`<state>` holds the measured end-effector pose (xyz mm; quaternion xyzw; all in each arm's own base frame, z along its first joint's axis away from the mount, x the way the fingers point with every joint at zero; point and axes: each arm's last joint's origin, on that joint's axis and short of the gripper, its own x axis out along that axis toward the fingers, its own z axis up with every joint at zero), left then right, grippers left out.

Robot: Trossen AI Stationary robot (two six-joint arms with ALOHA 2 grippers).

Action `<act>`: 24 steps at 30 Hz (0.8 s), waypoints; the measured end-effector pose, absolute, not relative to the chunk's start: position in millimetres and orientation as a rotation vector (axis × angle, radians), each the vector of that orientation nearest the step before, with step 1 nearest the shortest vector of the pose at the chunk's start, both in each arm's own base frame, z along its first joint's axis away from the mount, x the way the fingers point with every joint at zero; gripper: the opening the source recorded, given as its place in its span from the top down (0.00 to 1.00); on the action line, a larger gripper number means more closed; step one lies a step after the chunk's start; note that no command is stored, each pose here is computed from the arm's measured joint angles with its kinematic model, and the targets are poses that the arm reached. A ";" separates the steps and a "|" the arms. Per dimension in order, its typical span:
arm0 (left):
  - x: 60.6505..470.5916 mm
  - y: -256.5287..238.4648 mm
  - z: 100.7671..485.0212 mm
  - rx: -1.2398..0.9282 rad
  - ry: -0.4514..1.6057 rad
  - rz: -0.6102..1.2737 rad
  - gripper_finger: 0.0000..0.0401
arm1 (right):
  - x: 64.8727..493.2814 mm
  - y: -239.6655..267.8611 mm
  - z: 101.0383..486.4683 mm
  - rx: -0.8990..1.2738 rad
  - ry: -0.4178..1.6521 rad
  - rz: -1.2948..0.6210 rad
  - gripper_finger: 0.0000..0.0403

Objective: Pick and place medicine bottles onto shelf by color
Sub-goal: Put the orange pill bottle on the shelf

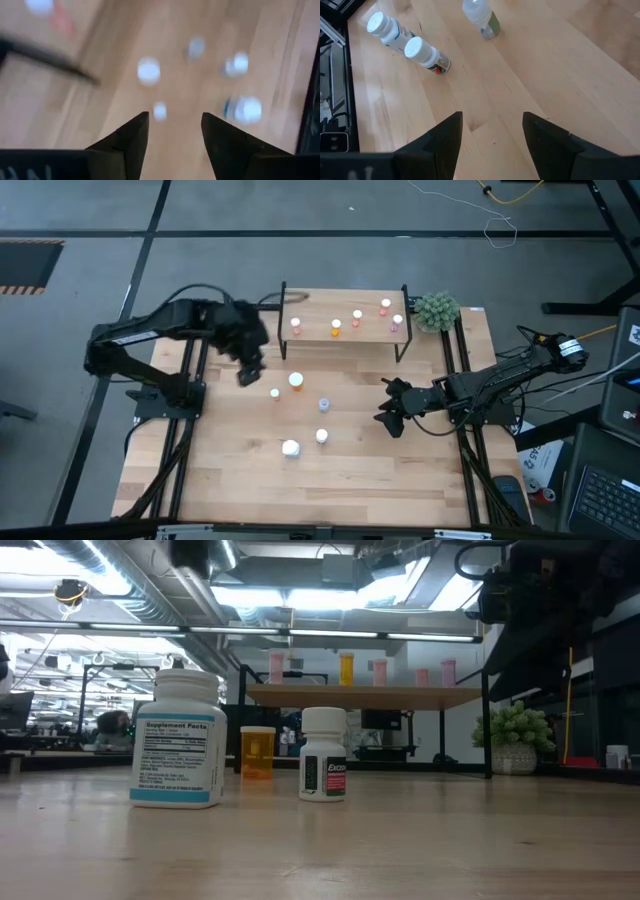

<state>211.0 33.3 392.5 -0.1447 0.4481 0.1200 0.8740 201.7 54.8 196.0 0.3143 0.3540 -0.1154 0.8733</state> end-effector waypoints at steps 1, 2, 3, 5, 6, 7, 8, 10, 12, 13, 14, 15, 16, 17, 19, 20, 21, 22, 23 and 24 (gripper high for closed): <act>205.6 27.6 392.0 -0.314 0.969 0.250 0.56 | 201.8 54.8 196.1 0.657 0.738 -0.241 0.48; 201.8 22.1 391.8 -0.317 0.992 0.246 0.56 | 201.8 54.8 196.1 0.657 0.738 -0.241 0.48; 198.1 17.2 391.2 -0.307 1.019 0.242 0.56 | 201.9 54.8 196.2 0.657 0.736 -0.241 0.48; 190.6 8.9 388.8 -0.250 1.089 0.226 0.56 | 202.0 54.8 196.3 0.663 0.735 -0.243 0.48; 187.5 5.3 388.1 -0.209 1.116 0.208 0.56 | 202.0 54.8 196.3 0.670 0.734 -0.246 0.48; 185.6 2.2 387.1 -0.174 1.137 0.193 0.56 | 202.0 54.8 196.3 0.681 0.733 -0.251 0.48; 183.6 -0.7 385.1 -0.153 1.156 0.184 0.56 | 202.0 54.8 196.3 0.687 0.733 -0.253 0.48; 179.5 -4.9 379.9 -0.126 1.183 0.175 0.56 | 202.0 54.8 196.3 0.707 0.731 -0.261 0.48; 178.7 -7.6 371.9 -0.105 1.182 0.173 0.56 | 202.0 54.8 196.4 0.711 0.730 -0.262 0.48; 178.1 -8.6 365.7 -0.095 1.186 0.174 0.56 | 202.2 54.9 196.5 0.711 0.727 -0.261 0.48; 177.4 -9.5 358.9 -0.088 1.188 0.172 0.56 | 202.4 54.9 196.7 0.713 0.725 -0.260 0.48; 177.9 -10.4 351.0 -0.086 1.185 0.168 0.56 | 202.5 55.0 196.9 0.713 0.723 -0.259 0.48; 179.2 -11.0 342.8 -0.086 1.169 0.163 0.56 | 202.5 55.0 196.9 0.713 0.723 -0.259 0.48; 180.1 -11.3 333.3 -0.087 1.158 0.160 0.56 | 202.6 55.0 196.9 0.714 0.722 -0.259 0.48; 181.7 -12.7 312.9 -0.084 1.127 0.152 0.56 | 203.0 55.1 197.4 0.716 0.716 -0.255 0.48; 184.9 -13.1 303.4 -0.083 1.086 0.154 0.56 | 203.2 55.2 197.7 0.717 0.713 -0.254 0.48; 188.1 -13.2 293.1 -0.073 1.044 0.162 0.56 | 203.5 55.3 198.0 0.719 0.710 -0.252 0.48; 189.6 -13.4 282.0 -0.054 1.019 0.171 0.56 | 204.0 55.4 198.5 0.722 0.703 -0.248 0.48; 190.9 -13.2 270.9 -0.034 1.000 0.185 0.56 | 204.5 55.5 199.1 0.723 0.695 -0.246 0.48; 193.5 -13.2 260.4 -0.018 0.973 0.200 0.56 | 204.7 55.5 199.3 0.724 0.692 -0.246 0.48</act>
